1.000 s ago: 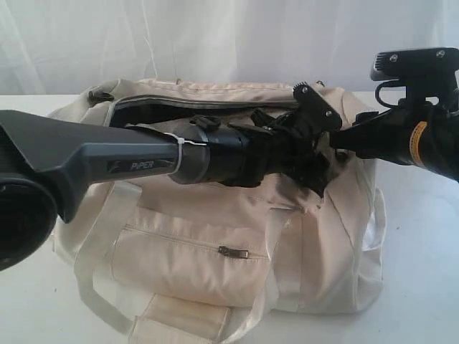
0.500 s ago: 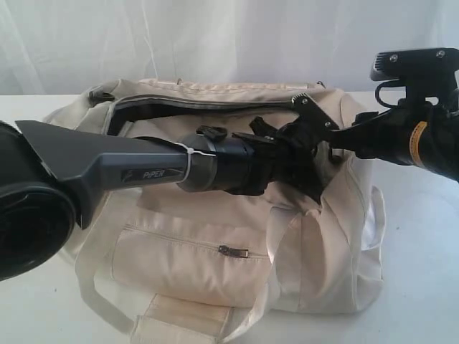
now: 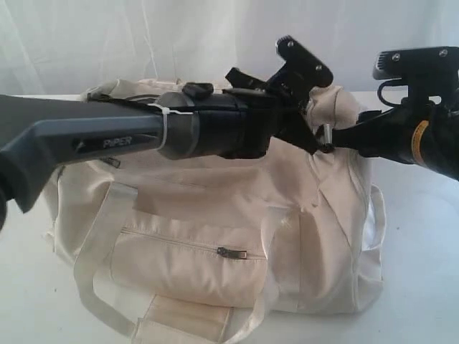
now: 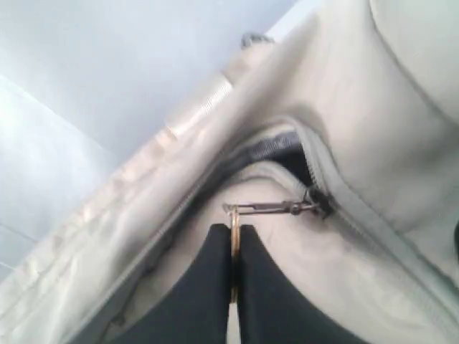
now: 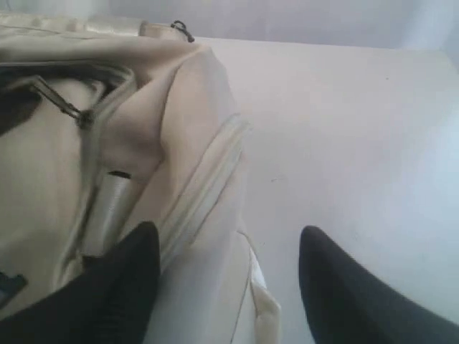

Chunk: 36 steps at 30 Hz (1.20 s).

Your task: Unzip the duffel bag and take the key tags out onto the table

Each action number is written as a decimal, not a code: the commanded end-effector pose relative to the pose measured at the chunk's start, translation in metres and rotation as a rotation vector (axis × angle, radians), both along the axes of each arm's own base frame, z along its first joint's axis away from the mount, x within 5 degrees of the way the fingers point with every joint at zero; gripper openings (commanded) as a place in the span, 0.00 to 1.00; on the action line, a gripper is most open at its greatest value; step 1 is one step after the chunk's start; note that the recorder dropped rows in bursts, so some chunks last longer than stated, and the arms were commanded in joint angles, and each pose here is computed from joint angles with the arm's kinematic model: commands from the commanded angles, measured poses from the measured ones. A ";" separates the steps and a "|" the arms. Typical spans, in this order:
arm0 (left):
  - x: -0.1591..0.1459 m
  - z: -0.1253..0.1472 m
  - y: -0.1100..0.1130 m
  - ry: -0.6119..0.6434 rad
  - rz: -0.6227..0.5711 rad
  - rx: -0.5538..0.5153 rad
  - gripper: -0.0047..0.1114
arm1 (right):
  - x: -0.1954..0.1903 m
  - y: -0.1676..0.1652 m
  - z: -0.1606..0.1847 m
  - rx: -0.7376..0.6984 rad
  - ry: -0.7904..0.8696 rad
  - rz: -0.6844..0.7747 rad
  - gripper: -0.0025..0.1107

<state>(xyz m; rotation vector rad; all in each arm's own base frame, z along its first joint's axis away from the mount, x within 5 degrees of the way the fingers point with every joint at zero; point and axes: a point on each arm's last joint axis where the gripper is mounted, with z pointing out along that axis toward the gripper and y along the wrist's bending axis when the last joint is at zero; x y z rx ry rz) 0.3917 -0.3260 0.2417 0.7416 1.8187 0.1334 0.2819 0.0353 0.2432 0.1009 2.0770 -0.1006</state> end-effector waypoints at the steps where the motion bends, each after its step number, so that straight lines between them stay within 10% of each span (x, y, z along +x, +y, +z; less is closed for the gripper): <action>1: -0.020 0.031 -0.007 -0.073 -0.073 0.085 0.04 | 0.001 -0.007 0.004 -0.035 -0.028 -0.068 0.50; 25: -0.142 0.040 -0.025 -0.030 -0.191 0.163 0.04 | 0.049 -0.009 -0.002 -0.147 -0.028 -0.164 0.50; 36: -0.197 0.046 0.004 -0.054 -0.040 0.295 0.04 | 0.049 -0.018 -0.002 -0.138 -0.021 -0.189 0.50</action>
